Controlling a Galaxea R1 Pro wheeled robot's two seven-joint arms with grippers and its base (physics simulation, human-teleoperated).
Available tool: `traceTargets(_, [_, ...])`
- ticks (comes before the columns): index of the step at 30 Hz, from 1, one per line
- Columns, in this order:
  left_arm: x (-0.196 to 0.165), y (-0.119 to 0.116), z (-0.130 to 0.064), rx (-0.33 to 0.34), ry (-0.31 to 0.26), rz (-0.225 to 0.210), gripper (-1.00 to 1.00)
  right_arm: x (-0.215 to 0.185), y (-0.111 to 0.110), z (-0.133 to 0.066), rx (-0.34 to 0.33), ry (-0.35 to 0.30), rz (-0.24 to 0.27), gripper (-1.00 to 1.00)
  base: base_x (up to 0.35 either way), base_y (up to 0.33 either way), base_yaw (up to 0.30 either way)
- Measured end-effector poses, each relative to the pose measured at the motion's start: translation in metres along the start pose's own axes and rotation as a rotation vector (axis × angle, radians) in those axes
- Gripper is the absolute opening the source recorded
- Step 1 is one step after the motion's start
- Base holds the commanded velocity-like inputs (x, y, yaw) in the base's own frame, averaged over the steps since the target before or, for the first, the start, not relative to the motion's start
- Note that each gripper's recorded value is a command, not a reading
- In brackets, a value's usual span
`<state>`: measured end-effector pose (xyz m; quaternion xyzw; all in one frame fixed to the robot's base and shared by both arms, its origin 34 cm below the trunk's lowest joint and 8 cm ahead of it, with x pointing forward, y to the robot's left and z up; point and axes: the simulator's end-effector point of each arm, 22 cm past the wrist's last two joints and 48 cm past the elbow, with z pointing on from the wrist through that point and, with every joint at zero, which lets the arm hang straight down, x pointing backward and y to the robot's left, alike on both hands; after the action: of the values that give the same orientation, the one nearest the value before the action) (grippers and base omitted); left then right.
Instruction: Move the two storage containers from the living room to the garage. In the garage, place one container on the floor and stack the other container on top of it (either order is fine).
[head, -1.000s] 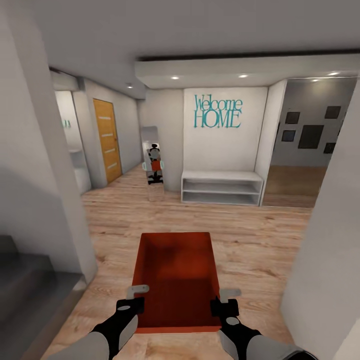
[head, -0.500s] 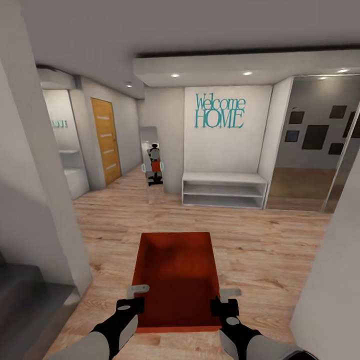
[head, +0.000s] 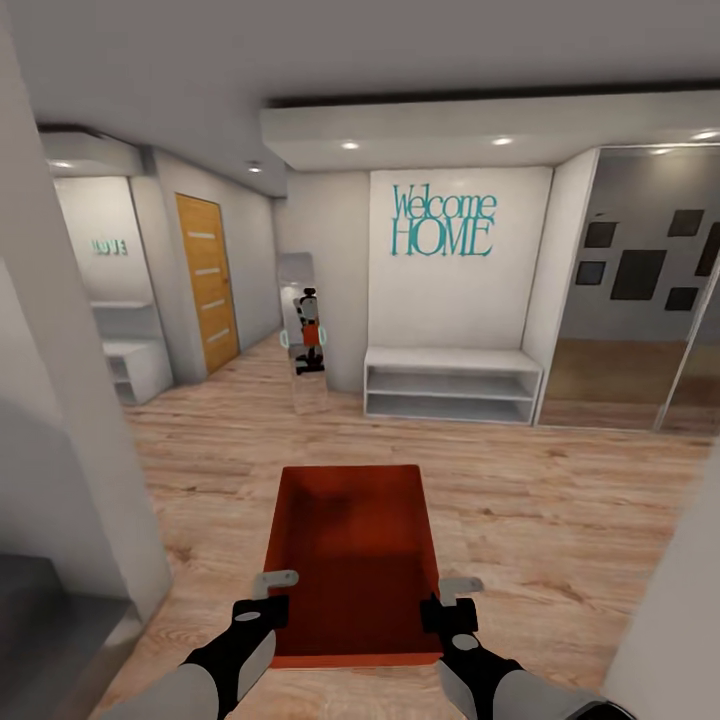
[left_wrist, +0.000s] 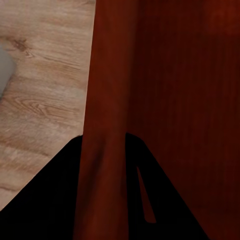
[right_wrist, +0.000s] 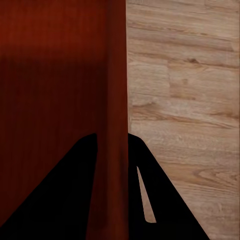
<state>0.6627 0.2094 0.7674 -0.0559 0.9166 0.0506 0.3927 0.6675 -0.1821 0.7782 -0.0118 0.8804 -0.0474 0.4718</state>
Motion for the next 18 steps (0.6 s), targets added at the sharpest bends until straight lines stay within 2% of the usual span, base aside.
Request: traceTargets(18, [-0.0002,0.0,0.0,0.0,-0.001,0.0,-1.0,-0.0001,0.0,0.0,0.0,0.0,0.0,-1.0,0.322,0.0,0.0])
